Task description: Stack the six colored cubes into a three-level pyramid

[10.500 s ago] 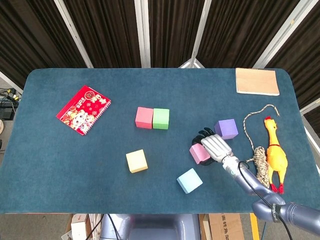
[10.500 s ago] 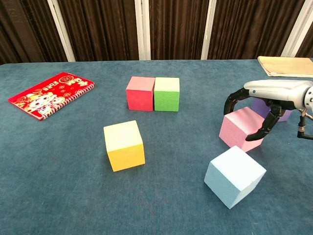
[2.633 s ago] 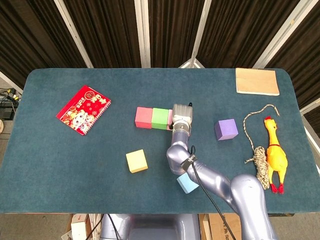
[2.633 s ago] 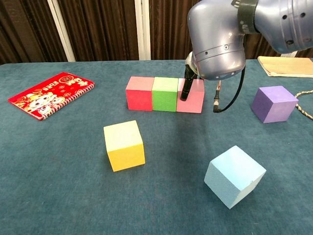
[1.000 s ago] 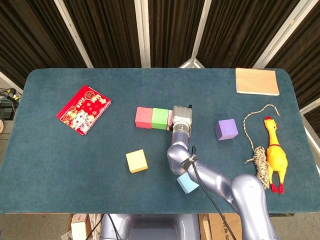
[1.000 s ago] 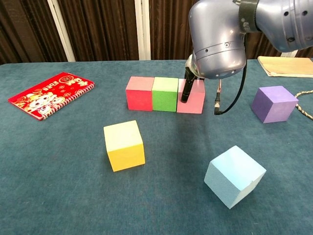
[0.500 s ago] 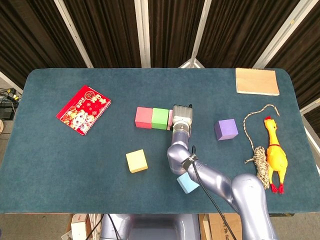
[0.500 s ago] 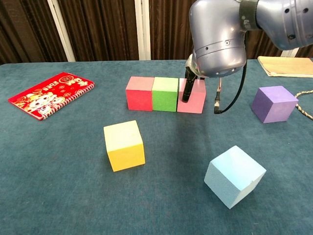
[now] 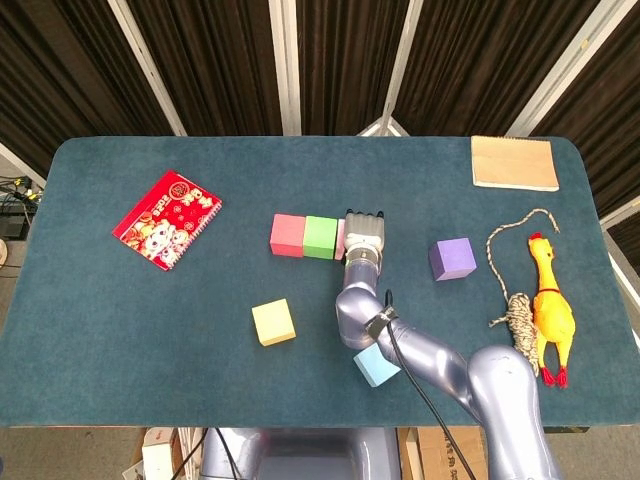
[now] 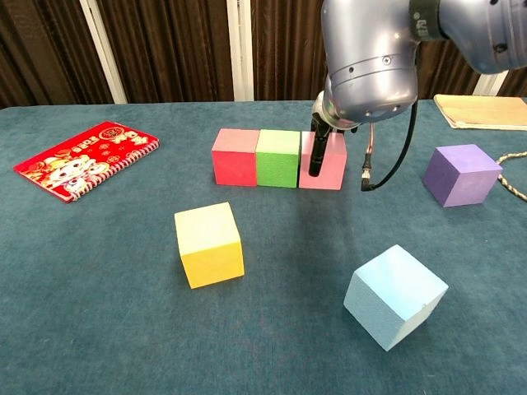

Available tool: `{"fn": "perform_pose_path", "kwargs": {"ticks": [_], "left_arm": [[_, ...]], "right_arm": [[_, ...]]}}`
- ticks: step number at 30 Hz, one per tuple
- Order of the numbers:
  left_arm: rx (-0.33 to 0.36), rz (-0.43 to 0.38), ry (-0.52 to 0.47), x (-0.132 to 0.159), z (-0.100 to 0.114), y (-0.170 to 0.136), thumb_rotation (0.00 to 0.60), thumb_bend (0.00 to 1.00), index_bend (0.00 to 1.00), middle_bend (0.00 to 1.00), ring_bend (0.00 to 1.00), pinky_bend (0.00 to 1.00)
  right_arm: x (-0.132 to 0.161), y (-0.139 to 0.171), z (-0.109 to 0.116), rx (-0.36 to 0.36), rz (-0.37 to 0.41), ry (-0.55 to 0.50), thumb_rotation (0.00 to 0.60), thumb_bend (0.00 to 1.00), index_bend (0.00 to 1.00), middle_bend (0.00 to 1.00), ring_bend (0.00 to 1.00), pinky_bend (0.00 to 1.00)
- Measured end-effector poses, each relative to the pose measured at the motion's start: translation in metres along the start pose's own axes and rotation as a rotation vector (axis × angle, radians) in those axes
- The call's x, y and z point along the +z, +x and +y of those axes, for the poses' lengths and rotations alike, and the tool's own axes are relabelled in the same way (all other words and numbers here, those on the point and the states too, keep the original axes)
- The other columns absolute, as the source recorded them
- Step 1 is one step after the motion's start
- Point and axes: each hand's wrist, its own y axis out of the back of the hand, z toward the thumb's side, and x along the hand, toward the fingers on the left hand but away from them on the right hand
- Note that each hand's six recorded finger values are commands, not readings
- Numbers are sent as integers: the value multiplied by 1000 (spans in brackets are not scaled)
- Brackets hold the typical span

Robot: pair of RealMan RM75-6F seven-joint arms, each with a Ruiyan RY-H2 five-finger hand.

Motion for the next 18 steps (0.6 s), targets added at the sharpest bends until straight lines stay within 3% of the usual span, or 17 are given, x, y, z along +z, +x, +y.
{"fn": "perform_pose_path", "kwargs": {"ticks": [11,18], "left_arm": [[-3,-5,0,1,-1,0,600,316,145,113,6,0],[-2,-7,-1,1,0,-1,600,316,147,113,6,0]], "right_arm": [[3,8,-3,49,15,6,600,181,59,151,103,0],[8,15,14,6,56,-39,600,181,59,150,102,0]]}}
